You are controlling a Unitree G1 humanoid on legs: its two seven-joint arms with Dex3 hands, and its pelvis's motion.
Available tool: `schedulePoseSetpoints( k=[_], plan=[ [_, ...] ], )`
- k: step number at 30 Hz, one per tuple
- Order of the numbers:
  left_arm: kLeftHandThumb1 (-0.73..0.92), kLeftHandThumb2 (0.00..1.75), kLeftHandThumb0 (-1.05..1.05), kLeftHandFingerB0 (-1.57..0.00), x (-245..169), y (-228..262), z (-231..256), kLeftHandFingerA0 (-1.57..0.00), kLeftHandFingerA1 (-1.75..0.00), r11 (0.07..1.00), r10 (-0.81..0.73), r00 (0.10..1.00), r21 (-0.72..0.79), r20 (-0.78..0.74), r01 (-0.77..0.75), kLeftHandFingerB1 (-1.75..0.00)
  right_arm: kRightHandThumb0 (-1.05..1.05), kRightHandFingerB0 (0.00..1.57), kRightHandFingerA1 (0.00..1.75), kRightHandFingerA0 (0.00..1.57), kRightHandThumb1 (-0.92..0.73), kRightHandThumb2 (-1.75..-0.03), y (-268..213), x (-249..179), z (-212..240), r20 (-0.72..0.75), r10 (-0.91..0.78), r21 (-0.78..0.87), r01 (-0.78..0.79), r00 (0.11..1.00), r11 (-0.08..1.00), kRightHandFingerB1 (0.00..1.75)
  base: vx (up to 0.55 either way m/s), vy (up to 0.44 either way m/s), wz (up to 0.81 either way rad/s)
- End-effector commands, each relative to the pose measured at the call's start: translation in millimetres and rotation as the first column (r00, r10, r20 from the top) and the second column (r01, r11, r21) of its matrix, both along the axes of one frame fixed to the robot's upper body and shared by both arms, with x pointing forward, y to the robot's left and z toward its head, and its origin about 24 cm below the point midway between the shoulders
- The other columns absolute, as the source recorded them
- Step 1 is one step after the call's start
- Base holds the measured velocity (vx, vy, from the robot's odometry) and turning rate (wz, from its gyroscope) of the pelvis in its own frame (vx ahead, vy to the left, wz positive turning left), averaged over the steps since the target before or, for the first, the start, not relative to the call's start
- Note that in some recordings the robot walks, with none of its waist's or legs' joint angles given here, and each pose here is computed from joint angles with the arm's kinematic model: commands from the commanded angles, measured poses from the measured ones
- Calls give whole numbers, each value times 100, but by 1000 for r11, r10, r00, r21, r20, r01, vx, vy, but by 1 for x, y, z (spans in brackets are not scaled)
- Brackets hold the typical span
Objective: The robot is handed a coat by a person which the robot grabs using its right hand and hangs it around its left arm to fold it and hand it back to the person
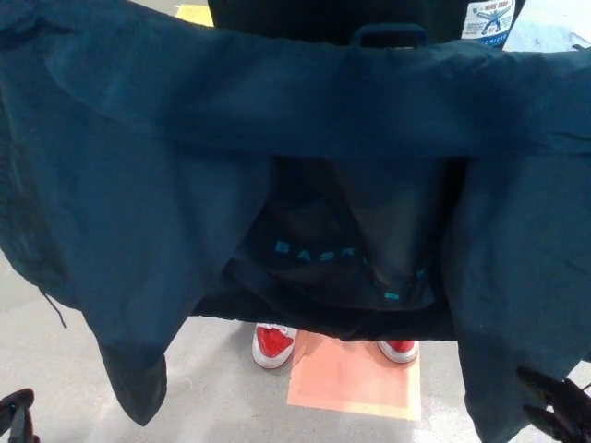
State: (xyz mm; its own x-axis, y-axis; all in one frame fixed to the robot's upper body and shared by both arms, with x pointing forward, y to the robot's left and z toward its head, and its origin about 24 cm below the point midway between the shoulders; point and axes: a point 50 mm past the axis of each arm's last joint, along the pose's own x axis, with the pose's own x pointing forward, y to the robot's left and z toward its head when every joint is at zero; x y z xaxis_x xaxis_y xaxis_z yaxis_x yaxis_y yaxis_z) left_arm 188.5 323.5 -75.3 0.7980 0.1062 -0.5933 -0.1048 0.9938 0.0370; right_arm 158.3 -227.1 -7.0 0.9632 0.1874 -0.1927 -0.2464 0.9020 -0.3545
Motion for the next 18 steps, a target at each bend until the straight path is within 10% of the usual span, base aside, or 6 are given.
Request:
schedulePoseSetpoints(
  k=[1,2,11,15,16,18],
  plan=[
    [80,109,-76,-5,-4,6,6,-6,-31,999,-14,999,32,48,13,-30,-34,1,48,1,-61,-115,25,-44,128,690,27,140,-169,723,976,48,0,0,0],
    [80,109,-76,-5,-5,7,5,-5,-30,999,-20,999,34,44,18,-30,-64,17,37,21,-92,-72,26,-46,136,733,27,126,-175,680,976,33,0,0,0],
    [81,110,-76,-4,-5,7,5,-4,-31,999,-21,999,41,49,19,-30,-69,24,34,24,-85,-64,40,-55,209,903,29,75,-226,428,971,31,0,0,0],
    [81,110,-76,-4,-4,7,6,-4,-30,998,-32,999,53,43,29,-30,-72,21,31,22,-85,-66,42,-54,228,929,67,5,-193,364,981,30,0,0,0],
    [80,110,-77,-5,-3,8,6,-5,-31,998,-22,999,51,39,20,-31,-35,0,49,0,-54,-112,44,-52,237,935,99,-29,-203,341,979,48,0,0,0],
    [83,110,-79,-5,-3,7,7,-5,-27,998,-31,999,47,45,29,-29,-36,0,49,0,-54,-112,43,-47,245,939,156,-89,-221,307,971,48,0,0,0]
  ],
)
